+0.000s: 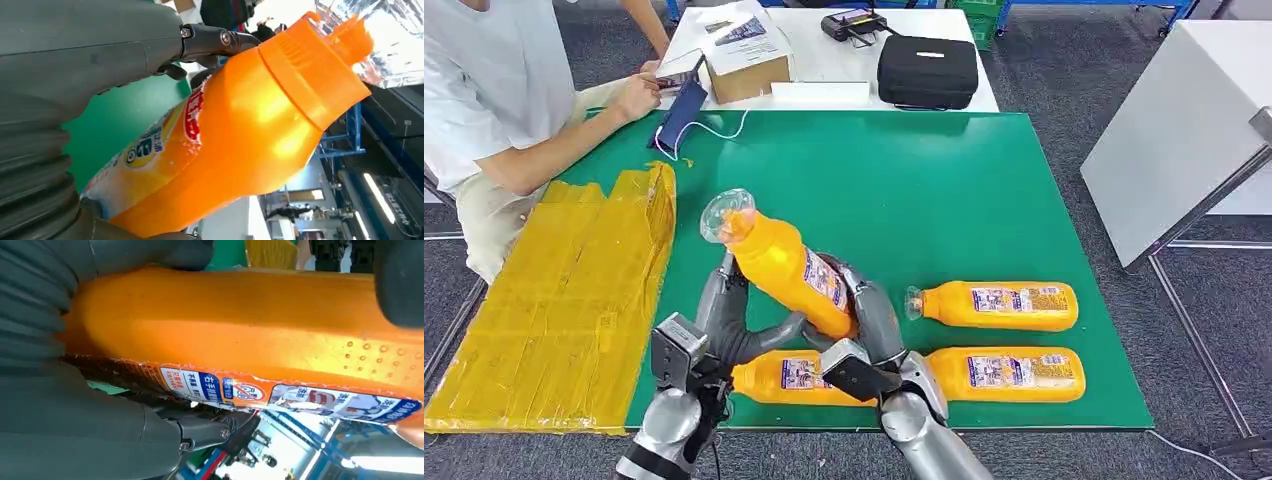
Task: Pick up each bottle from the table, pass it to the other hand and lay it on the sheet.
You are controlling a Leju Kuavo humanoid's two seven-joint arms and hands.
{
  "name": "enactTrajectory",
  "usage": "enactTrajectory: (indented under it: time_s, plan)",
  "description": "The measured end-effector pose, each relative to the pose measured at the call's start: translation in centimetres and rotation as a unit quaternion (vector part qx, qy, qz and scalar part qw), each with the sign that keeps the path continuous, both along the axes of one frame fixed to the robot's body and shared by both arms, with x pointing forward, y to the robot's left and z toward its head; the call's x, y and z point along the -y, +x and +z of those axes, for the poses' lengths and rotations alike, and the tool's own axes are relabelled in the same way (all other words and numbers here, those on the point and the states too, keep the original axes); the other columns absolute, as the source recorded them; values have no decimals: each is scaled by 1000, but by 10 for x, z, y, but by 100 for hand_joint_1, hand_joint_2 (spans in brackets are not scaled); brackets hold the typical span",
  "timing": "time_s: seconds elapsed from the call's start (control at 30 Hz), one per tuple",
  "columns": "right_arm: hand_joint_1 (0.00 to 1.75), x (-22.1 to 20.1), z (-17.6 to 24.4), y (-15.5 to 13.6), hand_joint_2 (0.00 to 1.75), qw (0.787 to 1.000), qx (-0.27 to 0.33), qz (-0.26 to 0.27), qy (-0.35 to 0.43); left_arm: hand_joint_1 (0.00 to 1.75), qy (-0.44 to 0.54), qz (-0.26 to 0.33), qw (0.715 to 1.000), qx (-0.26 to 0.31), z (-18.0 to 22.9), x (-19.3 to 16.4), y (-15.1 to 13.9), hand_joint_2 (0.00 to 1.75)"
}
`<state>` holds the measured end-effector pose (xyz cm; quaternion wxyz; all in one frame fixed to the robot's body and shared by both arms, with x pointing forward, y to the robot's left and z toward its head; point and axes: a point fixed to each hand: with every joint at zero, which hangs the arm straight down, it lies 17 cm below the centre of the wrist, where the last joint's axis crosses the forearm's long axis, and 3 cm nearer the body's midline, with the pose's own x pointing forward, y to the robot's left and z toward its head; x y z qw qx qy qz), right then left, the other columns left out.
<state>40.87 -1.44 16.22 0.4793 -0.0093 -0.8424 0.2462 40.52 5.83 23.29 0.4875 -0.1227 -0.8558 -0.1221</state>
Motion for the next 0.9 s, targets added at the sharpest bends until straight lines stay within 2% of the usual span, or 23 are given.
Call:
enactTrajectory:
  time_s: [0.23, 0.27, 0.3, 0.8, 0.83, 0.87, 0.9]
  plan:
    - [175, -5, -6, -3, 175, 1000, -5, 5, -6, 0, -2, -2, 1000, -3, -1, 0, 2, 175]
    - [175, -5, -8, -3, 175, 1000, -5, 3, -9, 166, -13, -17, 1000, -10, -1, 3, 2, 175]
    - [175, -6, -10, -4, 175, 1000, -3, 2, -12, 175, -21, -26, 999, -16, 0, 3, 4, 175]
    - [175, -6, -15, 1, 175, 1000, -4, -2, -18, 175, -28, -15, 999, -21, 0, -3, 15, 175]
    - [159, -6, -14, 1, 175, 1000, -2, -2, -18, 175, -28, -15, 999, -21, 1, -4, 16, 175]
    - [23, -6, -13, 2, 175, 1000, 0, -3, -18, 175, -29, -14, 999, -20, 1, -4, 16, 175]
    - [0, -6, -11, 3, 175, 1000, 2, -4, -17, 175, -29, -12, 999, -18, 2, -5, 17, 175]
